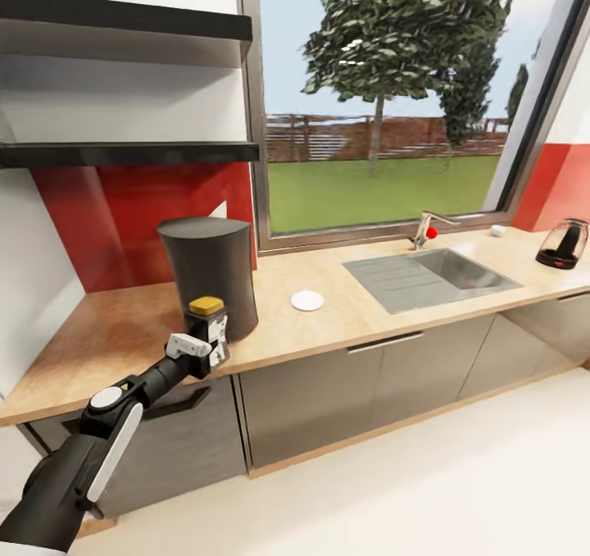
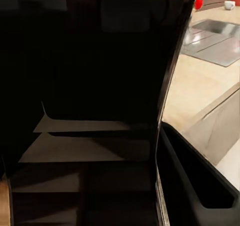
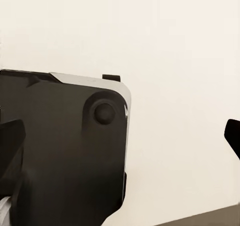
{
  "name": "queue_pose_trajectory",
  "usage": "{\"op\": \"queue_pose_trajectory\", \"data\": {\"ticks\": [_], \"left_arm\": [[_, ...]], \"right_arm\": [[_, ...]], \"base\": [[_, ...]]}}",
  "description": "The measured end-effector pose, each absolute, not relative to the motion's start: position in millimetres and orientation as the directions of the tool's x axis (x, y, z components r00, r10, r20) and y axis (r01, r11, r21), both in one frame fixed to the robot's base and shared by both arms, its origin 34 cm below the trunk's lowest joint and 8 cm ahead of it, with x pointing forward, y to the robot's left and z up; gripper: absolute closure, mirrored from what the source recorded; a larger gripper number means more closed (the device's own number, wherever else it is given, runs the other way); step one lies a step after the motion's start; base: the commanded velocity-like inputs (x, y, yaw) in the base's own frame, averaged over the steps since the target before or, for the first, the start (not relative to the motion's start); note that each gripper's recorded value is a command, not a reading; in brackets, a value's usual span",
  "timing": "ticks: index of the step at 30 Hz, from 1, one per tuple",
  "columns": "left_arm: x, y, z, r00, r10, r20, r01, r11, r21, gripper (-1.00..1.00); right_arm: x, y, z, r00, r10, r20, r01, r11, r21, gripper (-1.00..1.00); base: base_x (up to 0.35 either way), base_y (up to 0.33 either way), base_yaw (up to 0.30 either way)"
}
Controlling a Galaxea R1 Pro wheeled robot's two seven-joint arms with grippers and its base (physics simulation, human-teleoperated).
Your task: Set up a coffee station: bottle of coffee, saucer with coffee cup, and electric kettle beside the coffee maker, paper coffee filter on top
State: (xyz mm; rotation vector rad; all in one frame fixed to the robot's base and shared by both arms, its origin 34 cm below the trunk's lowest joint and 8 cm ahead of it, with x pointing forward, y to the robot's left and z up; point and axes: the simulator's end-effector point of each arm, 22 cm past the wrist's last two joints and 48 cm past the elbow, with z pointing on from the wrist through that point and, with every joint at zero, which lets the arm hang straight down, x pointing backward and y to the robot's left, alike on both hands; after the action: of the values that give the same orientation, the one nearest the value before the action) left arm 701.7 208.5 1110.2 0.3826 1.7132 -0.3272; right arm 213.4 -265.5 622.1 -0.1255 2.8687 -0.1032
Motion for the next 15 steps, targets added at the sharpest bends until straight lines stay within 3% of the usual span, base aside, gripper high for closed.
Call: {"op": "queue_pose_trajectory", "data": {"ticks": [10, 12, 15], "left_arm": [[705.3, 237.8, 1110.4, -0.163, 0.084, -0.983, 0.382, 0.924, 0.016, 1.00], [716.6, 299.1, 1123.4, -0.144, 0.036, -0.989, 0.215, 0.977, 0.004, 1.00], [720.6, 319.2, 1123.9, -0.144, 0.031, -0.989, 0.118, 0.993, 0.013, 1.00]], "right_arm": [[212.7, -265.0, 622.0, -0.961, -0.095, -0.260, -0.076, 0.994, -0.081, -1.00], [212.9, -264.9, 622.0, -0.961, -0.095, -0.260, -0.076, 0.994, -0.081, -1.00], [212.8, -265.1, 622.0, -0.961, -0.095, -0.260, -0.076, 0.994, -0.081, -1.00]], "base": [[0.000, 0.000, 0.277], [0.000, 0.000, 0.279], [0.000, 0.000, 0.279]]}}
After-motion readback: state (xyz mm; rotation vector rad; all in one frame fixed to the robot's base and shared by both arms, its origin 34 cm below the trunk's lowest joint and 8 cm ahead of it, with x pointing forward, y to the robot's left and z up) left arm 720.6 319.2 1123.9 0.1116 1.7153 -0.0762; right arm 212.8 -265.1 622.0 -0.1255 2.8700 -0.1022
